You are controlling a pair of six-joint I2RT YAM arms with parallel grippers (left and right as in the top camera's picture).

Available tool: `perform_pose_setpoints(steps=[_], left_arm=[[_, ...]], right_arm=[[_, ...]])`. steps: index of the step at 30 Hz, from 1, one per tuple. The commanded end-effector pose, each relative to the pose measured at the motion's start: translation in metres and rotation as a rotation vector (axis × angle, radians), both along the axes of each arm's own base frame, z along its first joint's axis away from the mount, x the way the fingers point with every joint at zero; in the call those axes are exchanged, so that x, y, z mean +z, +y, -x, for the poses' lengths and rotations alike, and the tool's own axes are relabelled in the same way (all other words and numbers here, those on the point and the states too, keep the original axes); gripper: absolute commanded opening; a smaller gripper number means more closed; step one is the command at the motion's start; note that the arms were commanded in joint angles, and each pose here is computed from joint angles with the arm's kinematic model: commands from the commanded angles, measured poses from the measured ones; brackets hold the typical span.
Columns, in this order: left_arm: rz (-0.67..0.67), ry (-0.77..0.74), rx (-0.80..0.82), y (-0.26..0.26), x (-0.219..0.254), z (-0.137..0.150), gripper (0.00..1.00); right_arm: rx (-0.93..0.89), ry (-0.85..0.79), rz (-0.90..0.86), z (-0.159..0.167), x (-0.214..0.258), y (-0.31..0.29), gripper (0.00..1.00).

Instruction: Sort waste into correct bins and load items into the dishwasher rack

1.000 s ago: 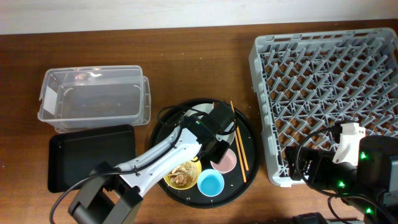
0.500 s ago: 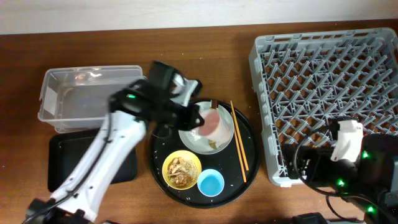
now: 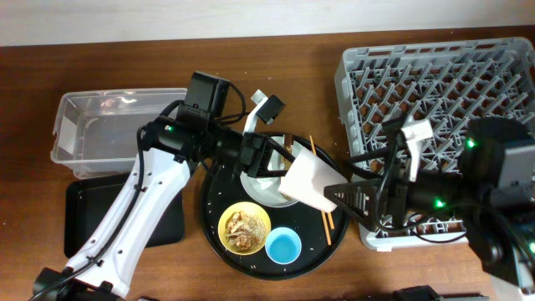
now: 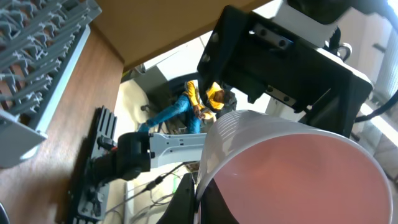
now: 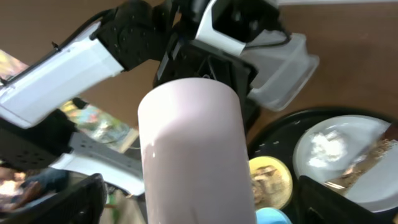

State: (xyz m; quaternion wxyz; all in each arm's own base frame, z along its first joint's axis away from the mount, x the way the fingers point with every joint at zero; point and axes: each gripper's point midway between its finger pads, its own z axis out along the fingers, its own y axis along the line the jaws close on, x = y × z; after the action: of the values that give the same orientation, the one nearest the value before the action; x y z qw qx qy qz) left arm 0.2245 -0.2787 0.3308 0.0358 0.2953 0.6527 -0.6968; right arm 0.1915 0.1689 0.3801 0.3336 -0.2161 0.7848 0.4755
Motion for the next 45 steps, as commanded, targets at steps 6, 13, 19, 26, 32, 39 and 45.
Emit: perform_pose_setpoints(steps=[6,13,19,26,32,39,45], left_arm=[[0.102,-0.191,-0.018,-0.002,0.02,-0.005,0.01],[0.101,-0.214,-0.011,-0.003,0.02,-0.007,0.0],[0.088,-0.238,0.008,-0.005,0.017,-0.012,0.01],[0.051,-0.259,0.046,-0.007,0.011,-0.019,0.01],[0.069,-0.287,0.052,-0.009,0.019,-0.025,0.01],[0.098,-0.274,0.028,-0.004,0.024,-0.021,0.37],[0.054,-0.193,0.139,0.027,0.018,-0.047,1.0]], right_arm=[[0.171,0.013,-0.053,0.021,0.006,0.023,0.78],[0.179,0.021,-0.06,0.021,0.006,0.024,0.61],[0.214,0.025,-0.088,0.027,0.01,0.026,0.76],[0.213,0.033,-0.087,0.028,0.009,0.025,0.67],[0.254,0.037,-0.088,0.036,0.01,0.032,0.68],[0.144,-0.087,-0.023,0.026,0.017,0.022,0.57],[-0.484,0.088,0.324,0.01,-0.026,-0.076,0.57]])
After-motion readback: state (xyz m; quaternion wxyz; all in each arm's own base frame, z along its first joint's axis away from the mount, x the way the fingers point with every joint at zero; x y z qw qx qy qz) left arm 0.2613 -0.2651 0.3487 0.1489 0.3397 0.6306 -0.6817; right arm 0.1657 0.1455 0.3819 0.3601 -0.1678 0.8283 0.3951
